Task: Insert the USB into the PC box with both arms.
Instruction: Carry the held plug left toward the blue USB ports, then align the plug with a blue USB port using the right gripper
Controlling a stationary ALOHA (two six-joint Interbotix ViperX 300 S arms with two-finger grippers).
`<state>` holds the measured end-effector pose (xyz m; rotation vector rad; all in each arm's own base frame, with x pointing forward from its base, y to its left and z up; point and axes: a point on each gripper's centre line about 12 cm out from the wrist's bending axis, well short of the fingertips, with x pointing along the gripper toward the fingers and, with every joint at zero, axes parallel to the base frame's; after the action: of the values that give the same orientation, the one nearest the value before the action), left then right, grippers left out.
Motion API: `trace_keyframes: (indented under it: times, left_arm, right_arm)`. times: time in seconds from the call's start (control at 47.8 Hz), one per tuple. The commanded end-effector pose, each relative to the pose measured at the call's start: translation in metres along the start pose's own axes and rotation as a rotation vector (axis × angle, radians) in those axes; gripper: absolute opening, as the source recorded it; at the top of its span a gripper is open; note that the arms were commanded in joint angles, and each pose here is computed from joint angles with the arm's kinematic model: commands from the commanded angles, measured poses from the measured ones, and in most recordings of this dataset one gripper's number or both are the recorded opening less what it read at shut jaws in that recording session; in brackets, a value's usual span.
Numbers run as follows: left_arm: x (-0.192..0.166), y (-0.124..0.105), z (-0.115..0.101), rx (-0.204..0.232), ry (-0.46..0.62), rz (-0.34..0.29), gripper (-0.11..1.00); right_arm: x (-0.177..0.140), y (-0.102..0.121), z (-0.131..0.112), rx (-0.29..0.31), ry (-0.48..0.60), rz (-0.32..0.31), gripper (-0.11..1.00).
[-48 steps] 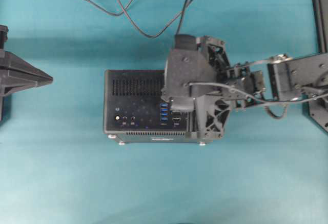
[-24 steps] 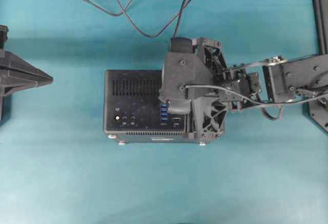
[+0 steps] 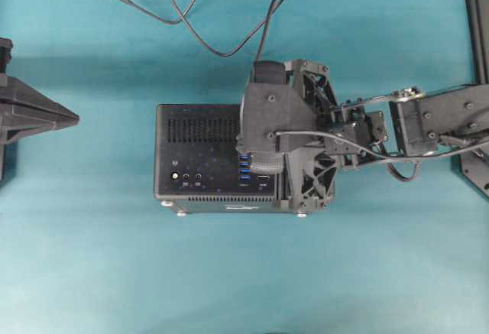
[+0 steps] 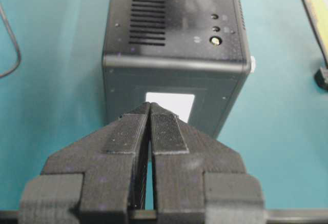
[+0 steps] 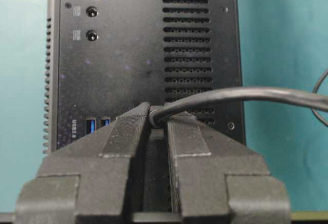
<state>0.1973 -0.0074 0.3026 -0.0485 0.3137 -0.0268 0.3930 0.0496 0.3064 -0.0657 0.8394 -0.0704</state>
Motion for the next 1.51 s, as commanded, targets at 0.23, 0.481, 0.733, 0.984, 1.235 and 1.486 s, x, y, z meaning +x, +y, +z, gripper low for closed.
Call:
trace_keyframes:
  times: [0.23, 0.481, 0.733, 0.984, 1.235, 1.486]
  left_arm:
    - [0.0, 0.0, 0.004, 0.002, -0.012, -0.001, 0.0]
    - [0.0, -0.001, 0.005, -0.001, -0.014, -0.002, 0.0]
    - [0.0, -0.001, 0.006, 0.0, -0.014, -0.001, 0.0]
    - [0.0, -0.001, 0.005, -0.001, -0.015, -0.002, 0.0]
    - [0.0, -0.001, 0.005, -0.001, -0.015, -0.002, 0.0]
    - [0.0, -0.001, 0.005, 0.0, -0.015, -0.002, 0.0]
  right_arm:
    - [-0.004, 0.009, 0.0, 0.004, -0.002, 0.023, 0.11]
    - [-0.004, 0.009, -0.003, 0.002, 0.028, 0.014, 0.11]
    - [-0.004, 0.012, -0.003, -0.002, 0.028, 0.019, 0.11]
    - [-0.001, 0.015, -0.005, -0.005, 0.034, 0.024, 0.11]
    - [0.001, 0.02, -0.005, 0.003, 0.036, 0.036, 0.11]
    - [0.001, 0.02, -0.005, 0.021, 0.035, 0.034, 0.11]
